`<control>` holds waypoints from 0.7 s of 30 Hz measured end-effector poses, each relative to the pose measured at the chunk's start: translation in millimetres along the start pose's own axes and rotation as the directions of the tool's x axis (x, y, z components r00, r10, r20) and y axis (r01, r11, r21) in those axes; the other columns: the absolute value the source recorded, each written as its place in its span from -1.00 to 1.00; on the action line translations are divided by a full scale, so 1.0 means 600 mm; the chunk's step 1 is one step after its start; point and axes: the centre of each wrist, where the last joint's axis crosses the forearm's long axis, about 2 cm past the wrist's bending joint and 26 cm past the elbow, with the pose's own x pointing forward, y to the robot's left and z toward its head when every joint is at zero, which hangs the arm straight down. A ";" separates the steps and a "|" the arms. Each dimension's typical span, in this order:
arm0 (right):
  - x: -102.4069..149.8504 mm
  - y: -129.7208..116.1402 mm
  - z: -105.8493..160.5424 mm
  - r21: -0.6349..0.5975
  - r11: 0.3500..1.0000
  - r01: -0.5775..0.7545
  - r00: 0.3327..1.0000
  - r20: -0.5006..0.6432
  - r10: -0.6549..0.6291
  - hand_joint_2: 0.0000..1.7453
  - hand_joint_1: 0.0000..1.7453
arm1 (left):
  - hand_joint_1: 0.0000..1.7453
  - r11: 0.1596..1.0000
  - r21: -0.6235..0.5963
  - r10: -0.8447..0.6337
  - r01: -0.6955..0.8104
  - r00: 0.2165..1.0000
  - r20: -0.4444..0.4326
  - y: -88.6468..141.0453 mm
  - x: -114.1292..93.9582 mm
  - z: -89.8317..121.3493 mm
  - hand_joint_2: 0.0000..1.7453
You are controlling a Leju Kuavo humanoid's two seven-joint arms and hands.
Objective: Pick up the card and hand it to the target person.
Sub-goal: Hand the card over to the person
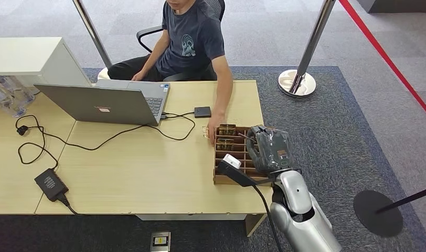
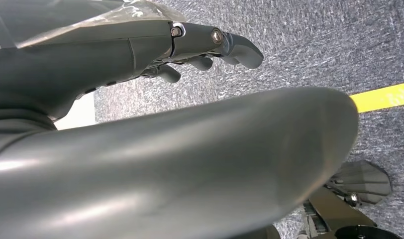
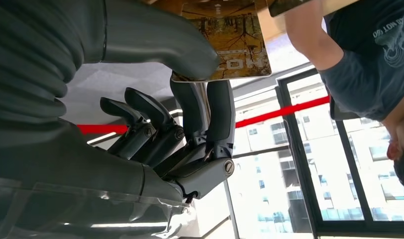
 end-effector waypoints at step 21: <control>0.004 -0.026 -0.072 -0.085 0.996 0.017 0.999 0.048 -0.013 1.00 1.00 | -1.00 1.000 0.005 -0.003 0.003 1.000 0.001 0.000 0.001 0.000 -1.00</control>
